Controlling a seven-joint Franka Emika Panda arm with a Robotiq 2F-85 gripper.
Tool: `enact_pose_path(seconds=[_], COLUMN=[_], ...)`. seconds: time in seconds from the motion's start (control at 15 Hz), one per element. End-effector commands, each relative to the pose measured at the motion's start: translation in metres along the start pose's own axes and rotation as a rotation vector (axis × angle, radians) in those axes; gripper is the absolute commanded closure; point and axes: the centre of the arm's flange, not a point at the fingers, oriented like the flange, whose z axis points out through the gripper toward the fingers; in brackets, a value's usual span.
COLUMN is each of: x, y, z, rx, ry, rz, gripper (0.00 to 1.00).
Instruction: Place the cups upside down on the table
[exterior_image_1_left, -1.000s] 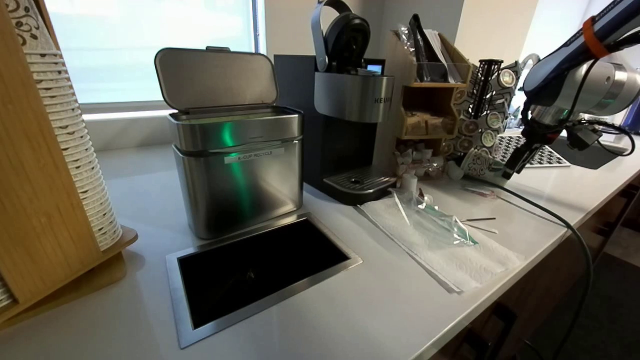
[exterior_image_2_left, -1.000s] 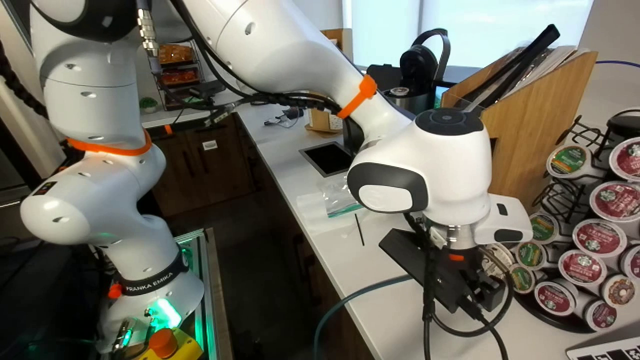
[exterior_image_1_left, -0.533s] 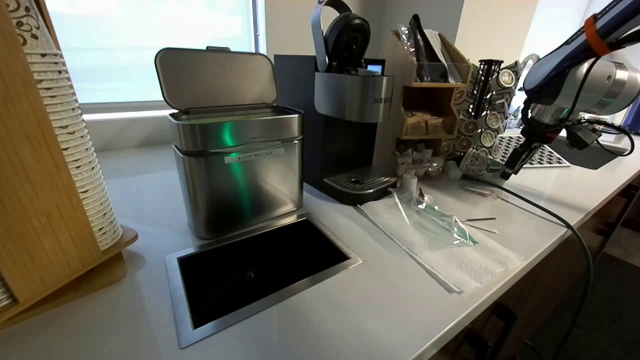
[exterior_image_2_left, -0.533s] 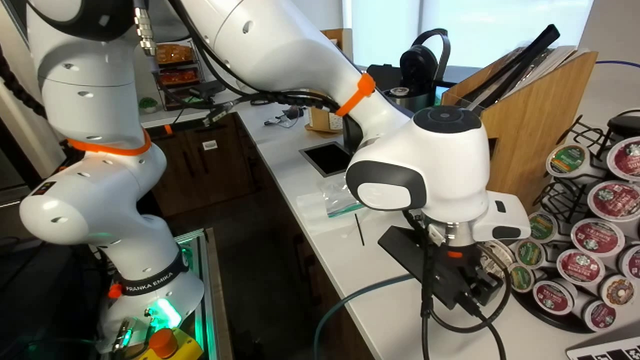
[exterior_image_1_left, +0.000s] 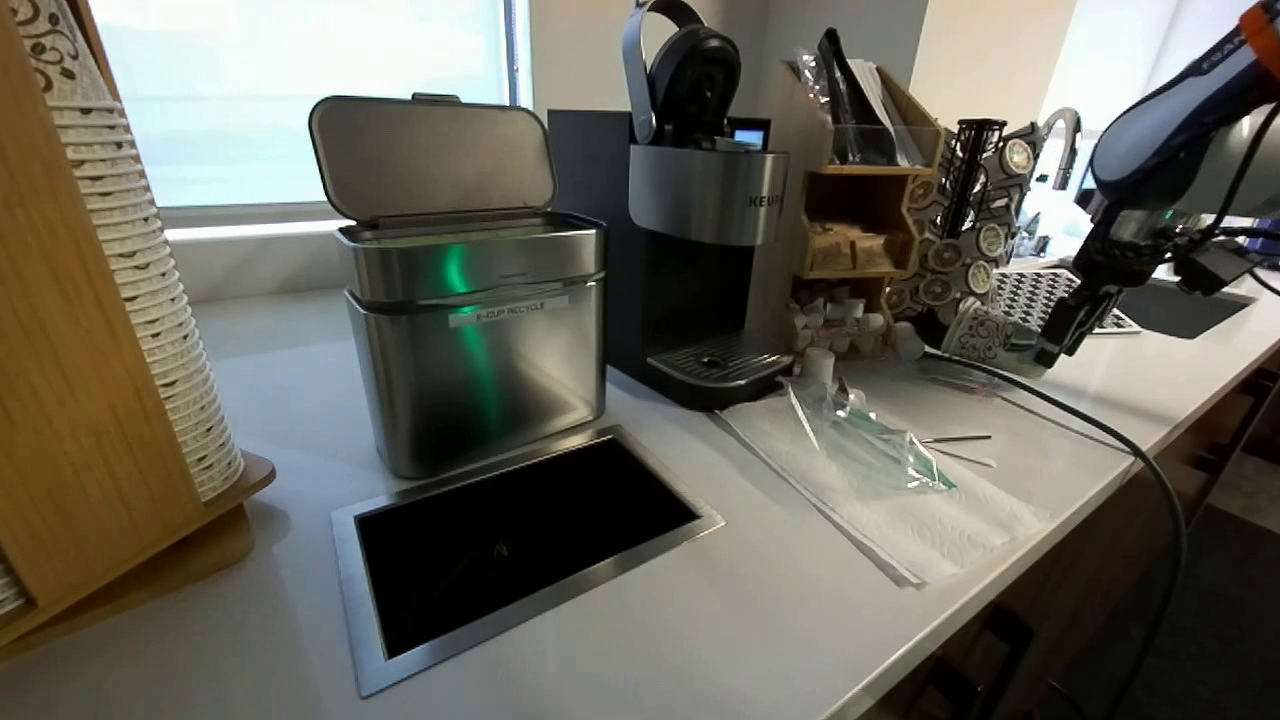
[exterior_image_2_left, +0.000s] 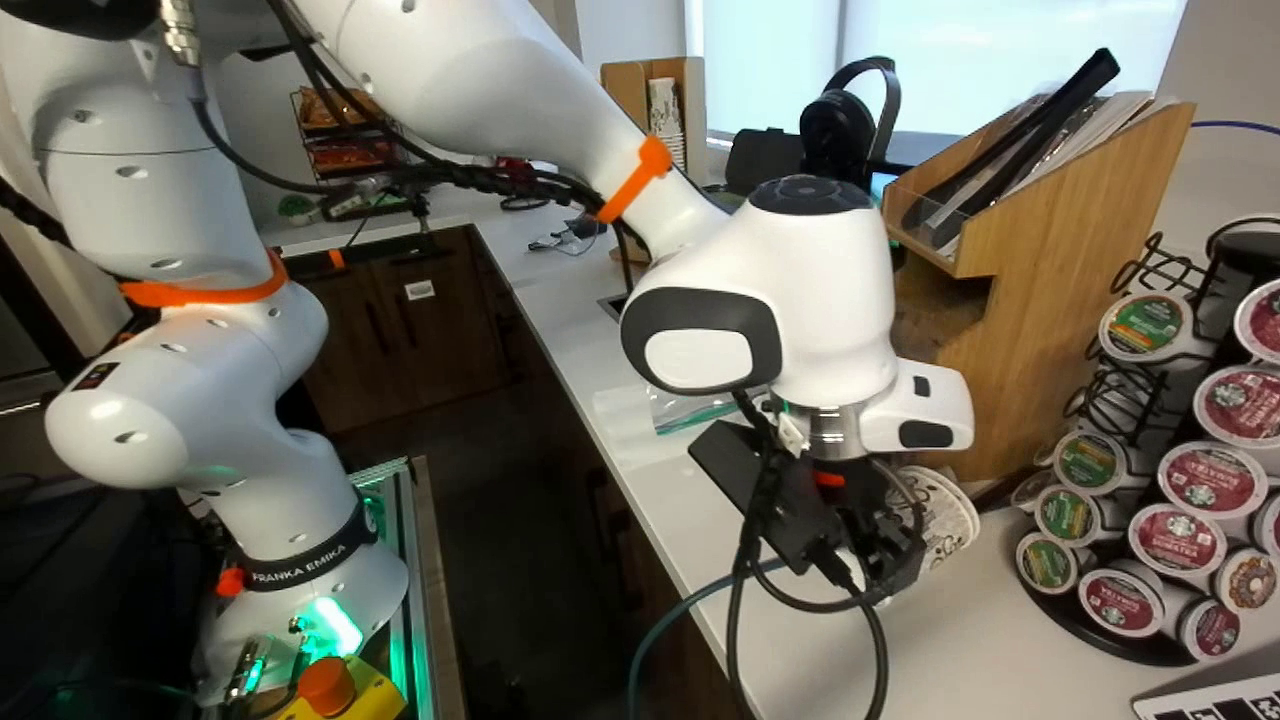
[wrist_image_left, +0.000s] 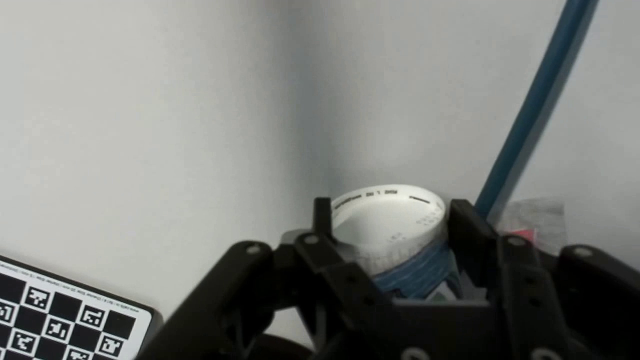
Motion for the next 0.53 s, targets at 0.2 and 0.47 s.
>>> enact_pose_path(seconds=[0.2, 0.47], x=[-0.059, -0.077], y=[-0.037, -0.072], z=[-0.063, -0.077], rx=[-0.066, 0.086], ry=[0.047, 0.037], rz=[0.048, -0.003], gripper=[0.65, 0.65])
